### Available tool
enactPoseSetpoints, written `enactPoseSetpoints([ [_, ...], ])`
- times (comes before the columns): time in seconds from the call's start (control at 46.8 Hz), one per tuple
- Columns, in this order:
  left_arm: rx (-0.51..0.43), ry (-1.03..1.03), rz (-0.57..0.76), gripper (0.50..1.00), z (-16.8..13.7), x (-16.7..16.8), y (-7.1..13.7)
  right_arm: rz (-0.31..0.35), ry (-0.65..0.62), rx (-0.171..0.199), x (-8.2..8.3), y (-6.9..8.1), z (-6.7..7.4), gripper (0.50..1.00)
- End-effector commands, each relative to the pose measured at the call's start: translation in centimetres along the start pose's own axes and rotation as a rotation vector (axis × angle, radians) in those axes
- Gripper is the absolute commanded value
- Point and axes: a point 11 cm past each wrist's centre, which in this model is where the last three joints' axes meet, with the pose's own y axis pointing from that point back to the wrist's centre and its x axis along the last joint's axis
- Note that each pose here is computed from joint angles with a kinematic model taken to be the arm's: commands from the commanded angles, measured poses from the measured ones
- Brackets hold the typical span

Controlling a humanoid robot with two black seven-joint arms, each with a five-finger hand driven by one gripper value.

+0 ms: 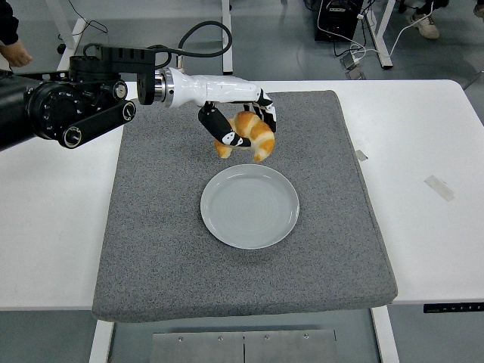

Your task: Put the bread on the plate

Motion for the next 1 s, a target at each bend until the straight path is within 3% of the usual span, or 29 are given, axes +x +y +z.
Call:
enactPoseSetpoints([
  [0.0,0.000,-0.006,-0.021,0.537,0.1,-0.5,-0.1,0.000,-0.001,-0.001,0.0,0.0,0.1,1.000],
  [0.983,-0.034,-0.028,-0.181,0.543,1.0,-5.8,-1.7,0.000,0.000,0.000,0.0,0.0,0.0,1.000],
])
